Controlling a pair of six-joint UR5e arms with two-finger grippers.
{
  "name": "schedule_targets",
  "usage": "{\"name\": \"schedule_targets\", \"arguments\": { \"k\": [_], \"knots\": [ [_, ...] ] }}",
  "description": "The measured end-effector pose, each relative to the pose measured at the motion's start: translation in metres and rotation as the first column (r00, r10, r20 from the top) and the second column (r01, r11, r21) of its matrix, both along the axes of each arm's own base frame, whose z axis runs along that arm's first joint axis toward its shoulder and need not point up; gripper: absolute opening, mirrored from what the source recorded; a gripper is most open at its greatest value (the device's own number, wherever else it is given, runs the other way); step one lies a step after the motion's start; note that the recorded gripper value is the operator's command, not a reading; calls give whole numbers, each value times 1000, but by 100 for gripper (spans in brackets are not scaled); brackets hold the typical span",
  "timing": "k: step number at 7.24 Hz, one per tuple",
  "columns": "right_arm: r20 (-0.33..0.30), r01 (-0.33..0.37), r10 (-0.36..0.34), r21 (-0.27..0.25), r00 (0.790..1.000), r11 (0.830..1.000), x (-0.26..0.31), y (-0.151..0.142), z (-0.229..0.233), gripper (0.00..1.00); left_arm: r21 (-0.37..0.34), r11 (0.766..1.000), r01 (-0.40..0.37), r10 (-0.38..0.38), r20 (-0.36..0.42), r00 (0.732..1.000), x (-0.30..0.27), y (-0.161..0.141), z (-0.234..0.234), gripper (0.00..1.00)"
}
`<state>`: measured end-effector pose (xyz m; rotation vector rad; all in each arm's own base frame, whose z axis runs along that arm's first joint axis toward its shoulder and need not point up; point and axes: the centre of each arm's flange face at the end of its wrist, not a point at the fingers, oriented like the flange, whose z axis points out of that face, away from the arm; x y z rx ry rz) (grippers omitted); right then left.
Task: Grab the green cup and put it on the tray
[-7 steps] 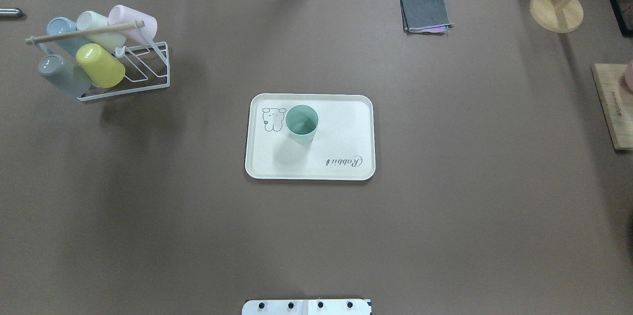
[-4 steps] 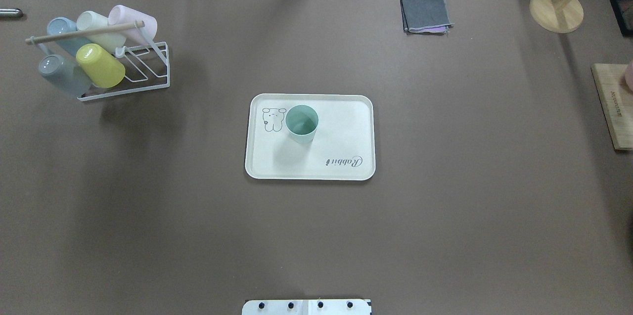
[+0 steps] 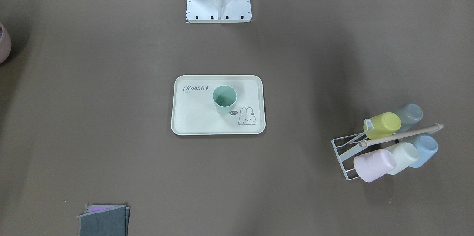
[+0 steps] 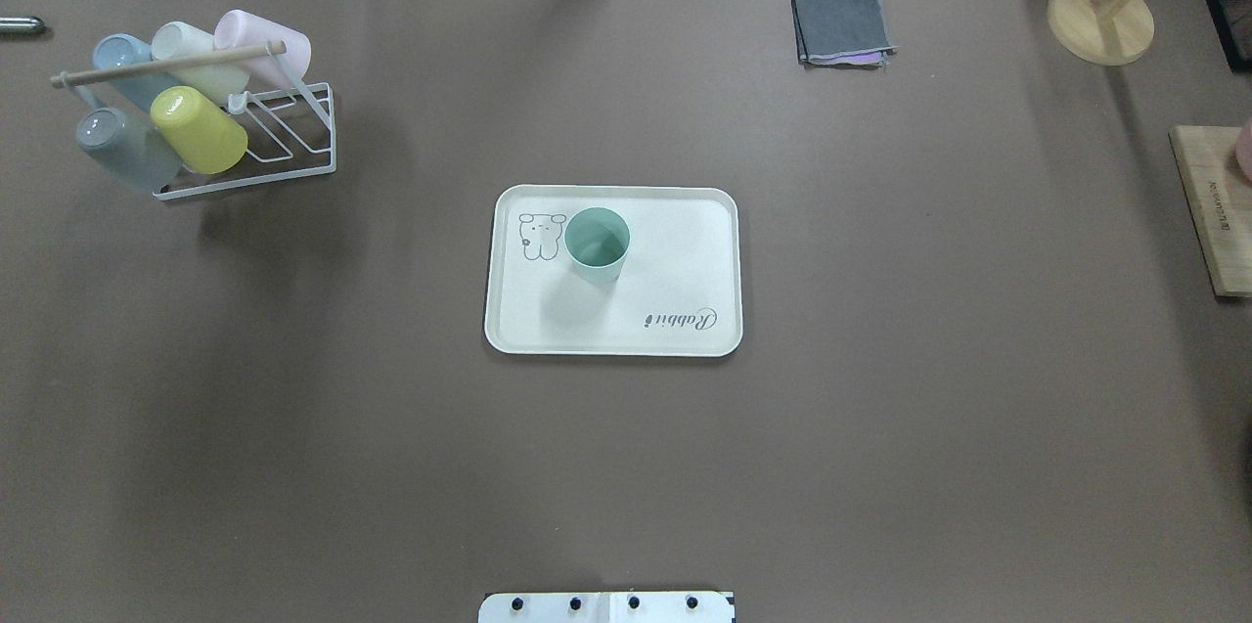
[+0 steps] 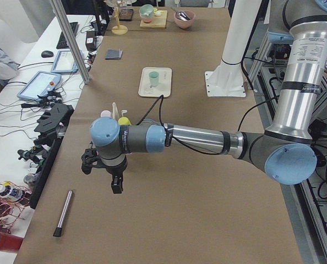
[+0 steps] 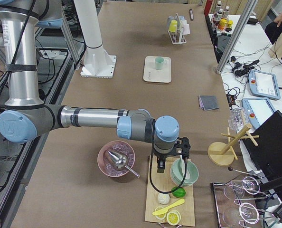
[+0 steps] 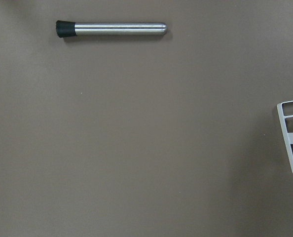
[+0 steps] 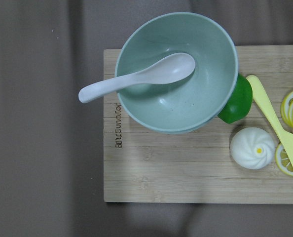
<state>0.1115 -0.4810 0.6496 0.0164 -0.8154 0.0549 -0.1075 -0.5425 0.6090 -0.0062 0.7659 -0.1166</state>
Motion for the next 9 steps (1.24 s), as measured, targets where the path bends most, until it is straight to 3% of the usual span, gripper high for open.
{"name": "schedule_targets", "arguments": {
  "k": [2,4,9],
  "knots": [
    [0,0,0,-1,1000,1000,0,0,1,100,-45,999,6,-7,-2,1000,-8,16,24,97],
    [0,2,-2,0,1000,1000,0,0,0,100,-42,998,-39,39,-7,999,-9,38,49,97],
    [0,5,-5,3,1000,1000,-1,0,0,100,20,998,-53,52,30,998,-12,40,20,97]
  ]
}}
